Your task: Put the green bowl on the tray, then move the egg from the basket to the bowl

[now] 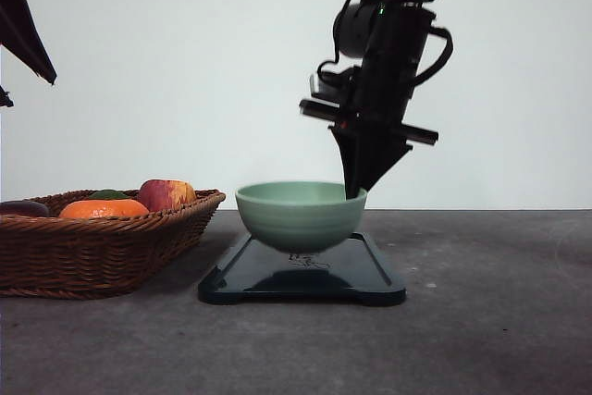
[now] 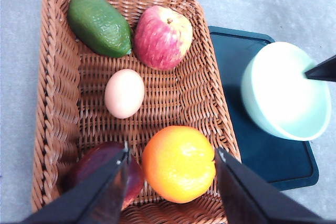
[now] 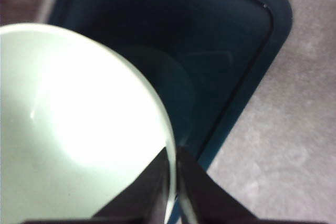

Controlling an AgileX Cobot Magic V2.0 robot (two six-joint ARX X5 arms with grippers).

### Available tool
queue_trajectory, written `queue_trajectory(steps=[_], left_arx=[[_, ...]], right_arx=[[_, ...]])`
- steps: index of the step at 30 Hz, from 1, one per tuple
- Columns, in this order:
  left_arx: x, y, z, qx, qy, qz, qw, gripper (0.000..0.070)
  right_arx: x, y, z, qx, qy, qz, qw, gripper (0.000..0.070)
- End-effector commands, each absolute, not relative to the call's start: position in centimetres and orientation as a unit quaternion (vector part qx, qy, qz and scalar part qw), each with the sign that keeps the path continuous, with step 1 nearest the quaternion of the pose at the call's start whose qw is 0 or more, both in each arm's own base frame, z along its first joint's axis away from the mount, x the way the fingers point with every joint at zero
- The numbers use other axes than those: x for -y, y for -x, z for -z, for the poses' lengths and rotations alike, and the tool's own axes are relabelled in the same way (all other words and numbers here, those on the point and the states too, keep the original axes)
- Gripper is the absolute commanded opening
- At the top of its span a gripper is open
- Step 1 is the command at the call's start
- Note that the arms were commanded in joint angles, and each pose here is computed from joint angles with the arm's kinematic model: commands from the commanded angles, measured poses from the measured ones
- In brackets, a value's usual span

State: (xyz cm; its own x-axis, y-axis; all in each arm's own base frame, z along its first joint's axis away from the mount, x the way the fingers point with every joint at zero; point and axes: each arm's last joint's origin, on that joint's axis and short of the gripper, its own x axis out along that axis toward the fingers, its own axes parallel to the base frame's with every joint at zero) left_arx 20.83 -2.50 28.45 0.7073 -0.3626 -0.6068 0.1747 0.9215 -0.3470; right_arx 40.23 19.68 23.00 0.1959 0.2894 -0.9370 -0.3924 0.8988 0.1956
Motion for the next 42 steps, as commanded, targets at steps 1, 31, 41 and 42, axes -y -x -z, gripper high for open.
queue_trajectory(steps=[1,31,41,42], left_arx=[[2.6,-21.1,-29.1,-0.341,0.129,0.152,0.919,0.0315],[2.6,-21.1,-29.1,-0.341,0.129,0.152,0.918,0.0315],[2.6,-21.1,-29.1,-0.343,0.129,0.152,0.918,0.0315],[2.6,-21.1,-29.1,-0.343,0.129,0.152,0.918,0.0315]], right_arx=[[-20.3,-40.8,-22.3,-0.596,0.04,-0.218,0.772,0.0003],[-19.6,-38.2,-28.8,-0.531,0.03,-0.227,0.816,0.0216],[-17.9,-34.0,-29.3,-0.45,0.016,-0.251,0.857,0.0216],[-17.6,-33.5,-29.2,-0.443,0.015,-0.252,0.86,0.0216]])
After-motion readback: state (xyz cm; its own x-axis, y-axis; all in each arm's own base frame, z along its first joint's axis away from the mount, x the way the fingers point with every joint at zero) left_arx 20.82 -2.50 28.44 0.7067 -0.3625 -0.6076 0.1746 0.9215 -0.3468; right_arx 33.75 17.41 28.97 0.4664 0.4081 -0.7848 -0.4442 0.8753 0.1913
